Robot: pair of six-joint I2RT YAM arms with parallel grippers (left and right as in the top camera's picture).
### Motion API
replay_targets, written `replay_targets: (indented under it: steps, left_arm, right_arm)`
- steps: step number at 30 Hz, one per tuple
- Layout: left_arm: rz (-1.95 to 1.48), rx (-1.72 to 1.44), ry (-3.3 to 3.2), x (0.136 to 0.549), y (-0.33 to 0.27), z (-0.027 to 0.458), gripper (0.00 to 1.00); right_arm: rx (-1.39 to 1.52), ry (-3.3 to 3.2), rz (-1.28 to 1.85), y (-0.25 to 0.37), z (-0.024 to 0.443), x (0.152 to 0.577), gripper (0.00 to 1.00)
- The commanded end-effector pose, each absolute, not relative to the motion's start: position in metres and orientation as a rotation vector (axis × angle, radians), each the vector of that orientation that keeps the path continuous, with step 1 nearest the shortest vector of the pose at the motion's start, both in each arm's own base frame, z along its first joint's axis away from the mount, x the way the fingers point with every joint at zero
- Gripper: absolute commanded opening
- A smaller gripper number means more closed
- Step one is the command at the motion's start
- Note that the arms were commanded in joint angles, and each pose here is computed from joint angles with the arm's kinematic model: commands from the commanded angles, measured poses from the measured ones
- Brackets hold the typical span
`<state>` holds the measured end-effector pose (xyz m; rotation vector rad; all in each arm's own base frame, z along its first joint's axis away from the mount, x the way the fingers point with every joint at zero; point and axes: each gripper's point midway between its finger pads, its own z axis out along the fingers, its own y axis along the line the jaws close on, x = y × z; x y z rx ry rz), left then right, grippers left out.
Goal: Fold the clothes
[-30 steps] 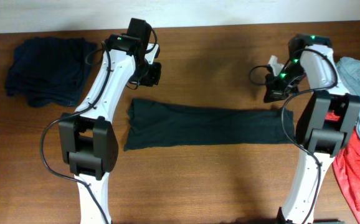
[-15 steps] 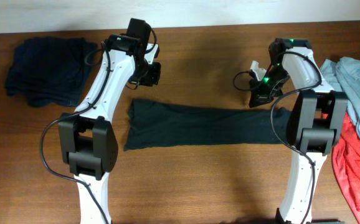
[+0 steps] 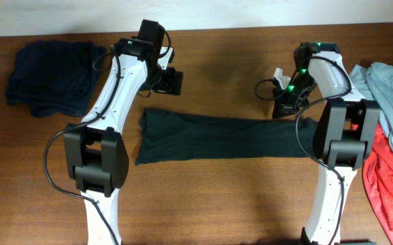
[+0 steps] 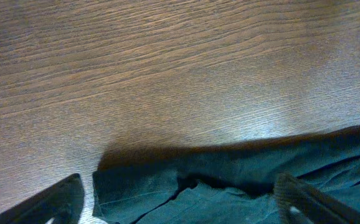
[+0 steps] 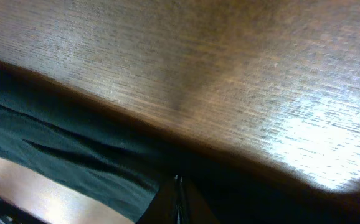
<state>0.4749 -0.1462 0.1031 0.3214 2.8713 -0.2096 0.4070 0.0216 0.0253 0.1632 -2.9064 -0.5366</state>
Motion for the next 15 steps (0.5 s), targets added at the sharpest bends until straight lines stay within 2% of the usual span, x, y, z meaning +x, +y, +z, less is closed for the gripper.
replay_targets:
  steps: [1,3,7,15]
  left_arm:
    - [-0.216,0.319,2.86,0.475,-0.145,0.108,0.99]
    - [-0.216,0.319,2.86,0.475,-0.145,0.108,0.99]
    - [-0.216,0.319,2.861,0.475,-0.145,0.108,0.99]
    - [-0.216,0.319,2.861,0.475,-0.145,0.108,0.99]
  right_arm:
    - [0.09,-2.928,-0.517,0.014,0.031,0.409,0.09]
    - [0.017,-2.934,-0.48,0.008,0.03,0.411,0.14]
    - [-0.104,-2.942,-0.42,-0.002,0.034,0.414,0.19]
    - [-0.321,-2.973,-0.354,-0.014,0.083,0.428,0.26]
